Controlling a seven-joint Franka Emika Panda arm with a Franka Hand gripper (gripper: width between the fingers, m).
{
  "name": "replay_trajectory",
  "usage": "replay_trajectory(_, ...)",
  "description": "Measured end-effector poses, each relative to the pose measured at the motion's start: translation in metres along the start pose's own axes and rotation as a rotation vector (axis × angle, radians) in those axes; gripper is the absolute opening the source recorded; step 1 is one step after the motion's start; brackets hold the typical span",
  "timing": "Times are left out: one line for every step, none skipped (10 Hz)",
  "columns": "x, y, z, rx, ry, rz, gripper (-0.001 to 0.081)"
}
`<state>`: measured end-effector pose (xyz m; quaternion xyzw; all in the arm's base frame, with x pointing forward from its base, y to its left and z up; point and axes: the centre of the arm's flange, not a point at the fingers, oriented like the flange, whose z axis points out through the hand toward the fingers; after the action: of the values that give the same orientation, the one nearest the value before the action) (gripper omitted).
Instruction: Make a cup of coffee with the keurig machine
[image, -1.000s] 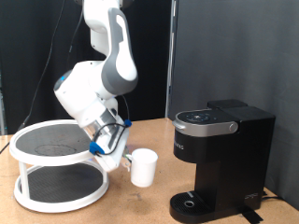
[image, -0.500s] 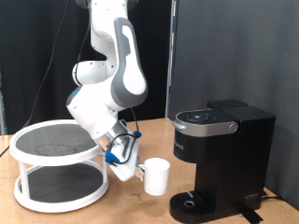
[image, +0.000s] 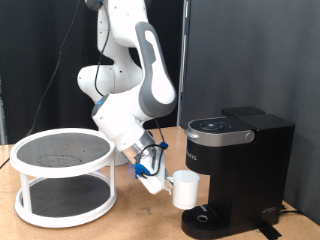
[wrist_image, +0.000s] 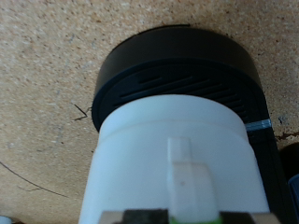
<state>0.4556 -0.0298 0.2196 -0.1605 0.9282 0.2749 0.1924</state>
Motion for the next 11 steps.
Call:
replay_trajectory(0.0,0.005,0.007,0.0,0.007,-0.002,0.0007)
replay_trajectory(0.001,0.009,0.014,0.003,0.013,0.0,0.0007)
replay_trajectory(0.001,0.013,0.02,0.006,0.017,0.003,0.0007)
replay_trajectory(0.002,0.016,0.026,0.009,0.017,0.009,0.0007)
replay_trajectory(0.002,0.019,0.031,0.014,0.013,0.012,0.0007)
replay_trajectory(0.001,0.021,0.034,0.017,0.005,0.014,0.0007)
replay_trajectory(-0.001,0.023,0.036,0.019,-0.001,0.015,0.0007)
replay_trajectory(-0.002,0.023,0.038,0.023,-0.006,0.017,0.0007)
replay_trajectory(-0.003,0.023,0.04,0.029,-0.013,0.018,0.0007)
replay_trajectory(-0.005,0.023,0.041,0.035,-0.022,0.02,0.0007)
replay_trajectory(-0.007,0.022,0.041,0.039,-0.028,0.023,0.0007)
